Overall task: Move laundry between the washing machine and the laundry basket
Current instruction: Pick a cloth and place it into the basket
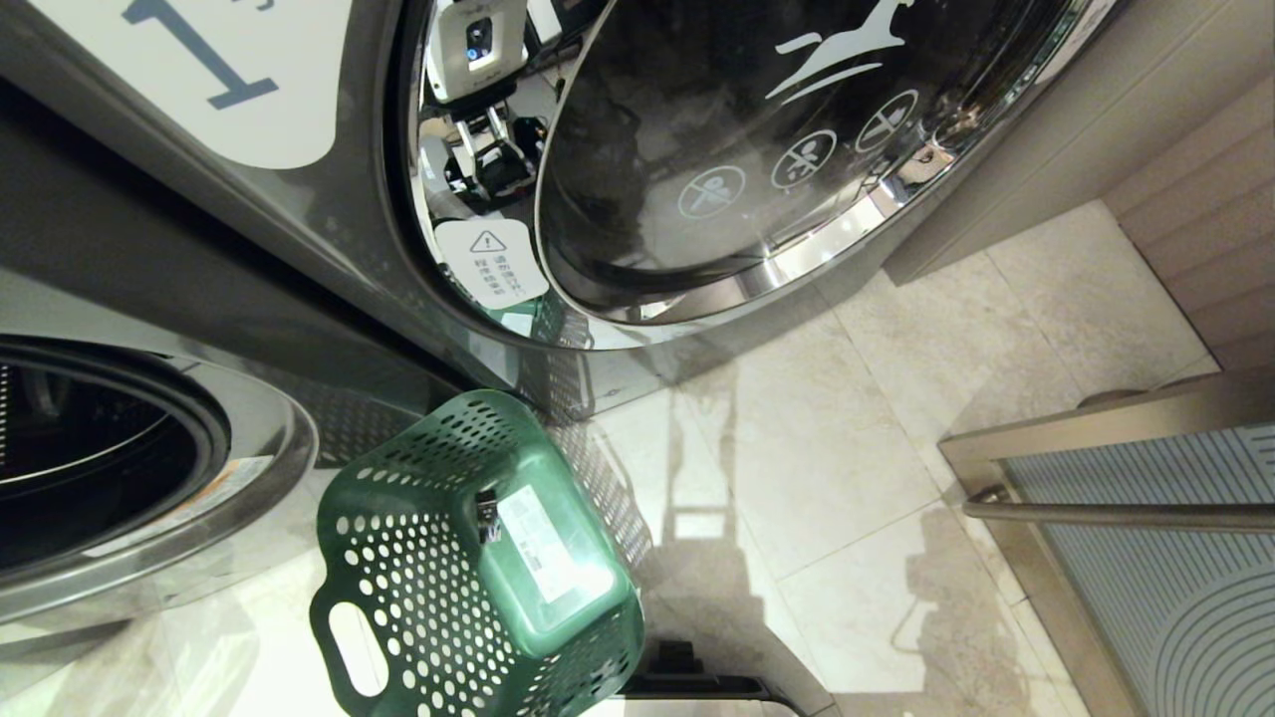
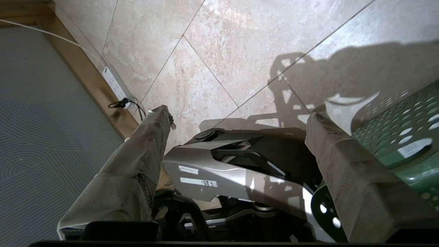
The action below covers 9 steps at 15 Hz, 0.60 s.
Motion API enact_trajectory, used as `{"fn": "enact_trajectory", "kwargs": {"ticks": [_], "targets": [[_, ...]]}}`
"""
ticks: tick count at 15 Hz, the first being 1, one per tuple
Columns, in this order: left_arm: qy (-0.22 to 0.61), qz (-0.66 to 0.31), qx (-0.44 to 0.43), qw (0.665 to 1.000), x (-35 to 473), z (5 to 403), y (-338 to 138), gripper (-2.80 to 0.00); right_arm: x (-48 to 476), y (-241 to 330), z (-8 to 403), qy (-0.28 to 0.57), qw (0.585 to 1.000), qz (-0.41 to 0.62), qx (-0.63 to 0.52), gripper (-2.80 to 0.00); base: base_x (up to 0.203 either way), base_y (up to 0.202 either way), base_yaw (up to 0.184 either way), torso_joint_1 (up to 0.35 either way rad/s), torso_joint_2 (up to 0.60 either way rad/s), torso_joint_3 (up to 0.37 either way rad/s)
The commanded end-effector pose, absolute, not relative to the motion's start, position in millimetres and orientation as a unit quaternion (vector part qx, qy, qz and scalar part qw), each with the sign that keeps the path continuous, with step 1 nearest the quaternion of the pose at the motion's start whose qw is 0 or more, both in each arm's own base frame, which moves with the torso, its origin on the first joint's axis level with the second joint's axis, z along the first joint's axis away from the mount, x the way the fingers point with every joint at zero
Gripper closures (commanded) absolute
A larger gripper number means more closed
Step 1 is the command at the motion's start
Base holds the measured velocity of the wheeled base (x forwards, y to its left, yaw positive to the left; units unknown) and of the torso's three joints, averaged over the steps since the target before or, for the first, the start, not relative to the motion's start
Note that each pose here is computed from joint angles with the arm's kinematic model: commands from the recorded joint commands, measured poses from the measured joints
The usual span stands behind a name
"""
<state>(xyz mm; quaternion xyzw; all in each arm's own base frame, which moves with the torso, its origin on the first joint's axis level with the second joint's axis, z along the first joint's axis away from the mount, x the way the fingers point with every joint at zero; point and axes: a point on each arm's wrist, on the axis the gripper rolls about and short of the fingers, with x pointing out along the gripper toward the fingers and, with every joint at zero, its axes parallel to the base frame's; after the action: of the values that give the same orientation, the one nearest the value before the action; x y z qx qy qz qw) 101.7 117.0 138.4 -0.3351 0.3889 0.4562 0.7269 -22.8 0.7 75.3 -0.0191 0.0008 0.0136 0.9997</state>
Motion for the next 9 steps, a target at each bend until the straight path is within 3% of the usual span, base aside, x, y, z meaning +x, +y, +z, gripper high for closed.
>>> {"fn": "enact_trajectory", "kwargs": {"ticks": [1, 6, 9], "targets": [[0.388, 0.455, -0.351, 0.721, 122.0, 138.0, 147.1, -2.8, -22.7, 0.7, 75.4, 0.001, 1.0, 0.014, -0.02, 0.0, 0.0, 0.0, 0.0, 0.0, 0.0, 0.0], [0.288, 0.355, -0.331, 0.825, 189.8, 141.3, 217.5, -2.8, -22.8, 0.7, 75.3, 0.001, 1.0, 0.014, -0.019, 0.0, 0.0, 0.0, 0.0, 0.0, 0.0, 0.0], [0.267, 0.308, -0.312, 0.858, 217.6, 143.6, 229.8, -2.8, -22.8, 0.7, 75.3, 0.0, 1.0, 0.014, -0.019, 0.0, 0.0, 0.0, 0.0, 0.0, 0.0, 0.0]]}}
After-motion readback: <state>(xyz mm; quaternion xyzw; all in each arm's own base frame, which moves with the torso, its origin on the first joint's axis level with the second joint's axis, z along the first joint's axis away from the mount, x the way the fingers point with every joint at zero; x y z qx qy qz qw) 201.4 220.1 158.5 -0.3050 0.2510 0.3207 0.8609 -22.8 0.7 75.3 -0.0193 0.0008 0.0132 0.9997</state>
